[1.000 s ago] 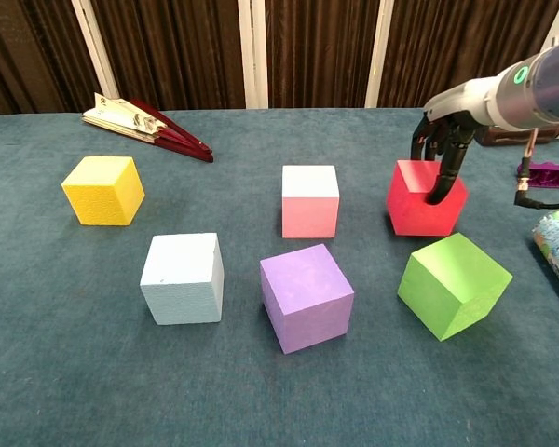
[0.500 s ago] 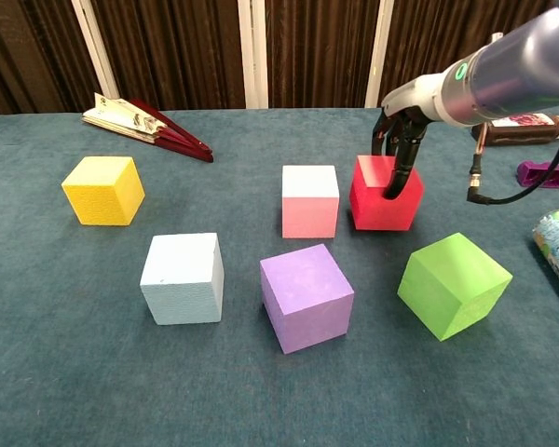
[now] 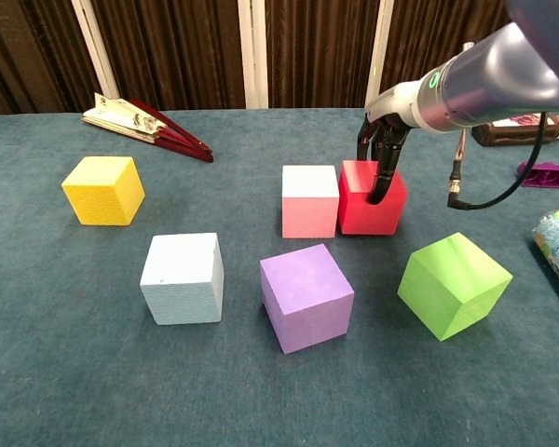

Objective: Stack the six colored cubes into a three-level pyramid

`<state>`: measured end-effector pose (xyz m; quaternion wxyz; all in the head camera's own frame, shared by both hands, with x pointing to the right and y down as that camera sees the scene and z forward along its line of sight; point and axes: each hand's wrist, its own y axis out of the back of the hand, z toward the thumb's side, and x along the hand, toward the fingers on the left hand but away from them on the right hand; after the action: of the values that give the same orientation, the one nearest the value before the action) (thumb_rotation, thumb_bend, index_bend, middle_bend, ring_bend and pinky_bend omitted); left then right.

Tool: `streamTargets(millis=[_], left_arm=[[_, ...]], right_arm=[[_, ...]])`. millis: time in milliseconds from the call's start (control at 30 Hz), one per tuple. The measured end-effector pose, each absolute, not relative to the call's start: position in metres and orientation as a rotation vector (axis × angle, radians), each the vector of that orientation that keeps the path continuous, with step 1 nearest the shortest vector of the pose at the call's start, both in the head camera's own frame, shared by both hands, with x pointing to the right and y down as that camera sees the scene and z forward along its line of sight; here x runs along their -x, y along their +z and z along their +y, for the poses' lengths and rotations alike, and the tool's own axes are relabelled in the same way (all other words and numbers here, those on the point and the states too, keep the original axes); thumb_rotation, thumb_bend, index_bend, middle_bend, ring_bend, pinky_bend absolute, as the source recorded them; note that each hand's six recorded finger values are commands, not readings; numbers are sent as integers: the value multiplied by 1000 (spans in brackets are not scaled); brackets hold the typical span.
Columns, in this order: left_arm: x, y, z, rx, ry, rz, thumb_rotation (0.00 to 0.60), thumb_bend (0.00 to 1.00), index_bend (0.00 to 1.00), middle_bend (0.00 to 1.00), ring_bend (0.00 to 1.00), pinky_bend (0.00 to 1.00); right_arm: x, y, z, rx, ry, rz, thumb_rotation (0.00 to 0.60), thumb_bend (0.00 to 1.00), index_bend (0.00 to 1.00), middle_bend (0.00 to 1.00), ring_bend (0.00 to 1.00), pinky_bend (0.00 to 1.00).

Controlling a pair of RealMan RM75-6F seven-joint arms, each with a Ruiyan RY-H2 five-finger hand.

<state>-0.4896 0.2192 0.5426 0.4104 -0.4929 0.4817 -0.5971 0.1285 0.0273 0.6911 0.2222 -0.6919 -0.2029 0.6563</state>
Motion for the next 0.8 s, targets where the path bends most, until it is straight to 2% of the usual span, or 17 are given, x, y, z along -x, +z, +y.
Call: streamTargets(millis=[800], left_arm=[[490, 544, 219, 1239, -1510, 1207, 600, 320, 101, 0, 0, 29]], right_arm=[[-122, 696, 26, 1894, 1823, -563, 600, 245, 437, 375, 183, 0]])
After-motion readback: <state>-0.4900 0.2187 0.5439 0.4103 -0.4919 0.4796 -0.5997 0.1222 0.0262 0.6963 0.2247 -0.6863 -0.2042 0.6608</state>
